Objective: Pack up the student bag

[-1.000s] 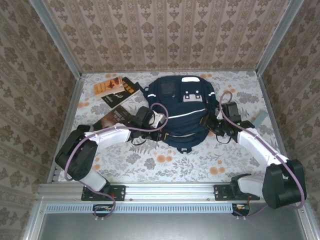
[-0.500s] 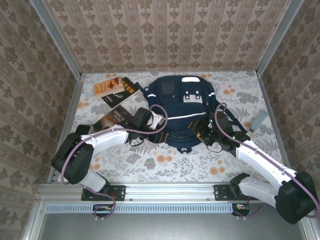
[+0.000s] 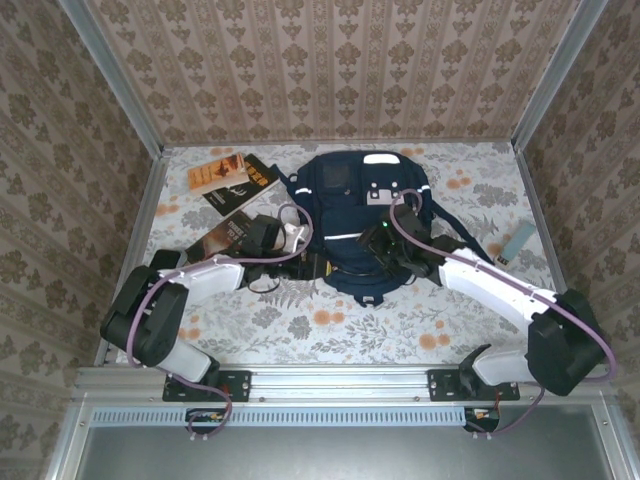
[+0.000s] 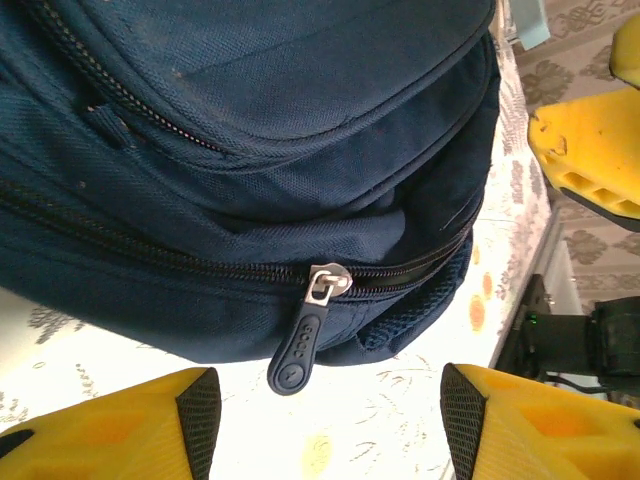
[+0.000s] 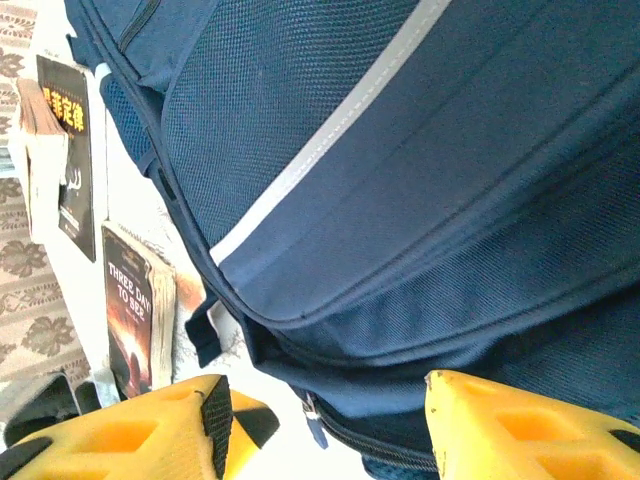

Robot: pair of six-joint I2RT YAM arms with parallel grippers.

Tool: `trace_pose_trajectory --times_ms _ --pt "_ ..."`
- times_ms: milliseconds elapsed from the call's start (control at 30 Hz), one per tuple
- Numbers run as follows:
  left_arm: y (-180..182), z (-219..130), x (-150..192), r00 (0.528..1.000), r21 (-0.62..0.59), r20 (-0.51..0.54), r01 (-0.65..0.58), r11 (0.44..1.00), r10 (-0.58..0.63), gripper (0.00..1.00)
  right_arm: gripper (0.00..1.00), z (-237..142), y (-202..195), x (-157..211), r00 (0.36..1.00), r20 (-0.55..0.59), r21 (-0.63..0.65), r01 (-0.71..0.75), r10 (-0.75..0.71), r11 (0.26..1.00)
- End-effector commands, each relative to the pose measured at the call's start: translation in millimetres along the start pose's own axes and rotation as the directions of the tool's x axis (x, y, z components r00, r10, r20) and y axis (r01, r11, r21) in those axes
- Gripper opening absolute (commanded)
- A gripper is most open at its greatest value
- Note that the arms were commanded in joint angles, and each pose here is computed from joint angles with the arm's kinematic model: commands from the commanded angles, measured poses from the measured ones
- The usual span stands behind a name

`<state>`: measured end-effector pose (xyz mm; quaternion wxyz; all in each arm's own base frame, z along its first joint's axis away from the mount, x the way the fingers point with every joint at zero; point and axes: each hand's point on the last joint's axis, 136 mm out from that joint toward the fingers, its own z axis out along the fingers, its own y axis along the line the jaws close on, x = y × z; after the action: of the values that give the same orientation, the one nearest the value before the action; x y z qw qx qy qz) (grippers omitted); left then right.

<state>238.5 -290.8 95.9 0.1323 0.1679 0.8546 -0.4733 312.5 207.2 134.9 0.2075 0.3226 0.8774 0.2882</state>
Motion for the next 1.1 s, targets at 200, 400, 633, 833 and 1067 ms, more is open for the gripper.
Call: trace_pose_trajectory --times_ms 200,400,633,833,1067 --pt "-5 5 1 0.999 0.075 -0.033 -0.014 0.997 0.016 0.62 0.48 43 -11 -5 0.990 0.030 0.185 -0.138 0.135 0.973" --pt "-2 6 6 0.998 0.070 -0.050 -0.031 0.997 0.034 0.61 0.45 54 -23 -2 0.977 0.042 0.227 -0.214 0.210 0.950" --pt "7 7 8 0.998 0.032 -0.049 -0.028 0.999 0.029 0.61 0.55 42 -43 -3 0.957 0.126 0.301 -0.289 0.263 0.909" --pt "5 7 8 0.998 0.042 -0.051 -0.040 0.998 0.042 0.61 0.58 58 -34 -1 0.958 0.105 0.271 -0.285 0.266 0.920" --pt "5 7 8 0.998 0.047 -0.052 -0.040 0.998 0.042 0.60 0.39 76 -8 3 0.963 0.054 0.206 -0.269 0.264 0.941"
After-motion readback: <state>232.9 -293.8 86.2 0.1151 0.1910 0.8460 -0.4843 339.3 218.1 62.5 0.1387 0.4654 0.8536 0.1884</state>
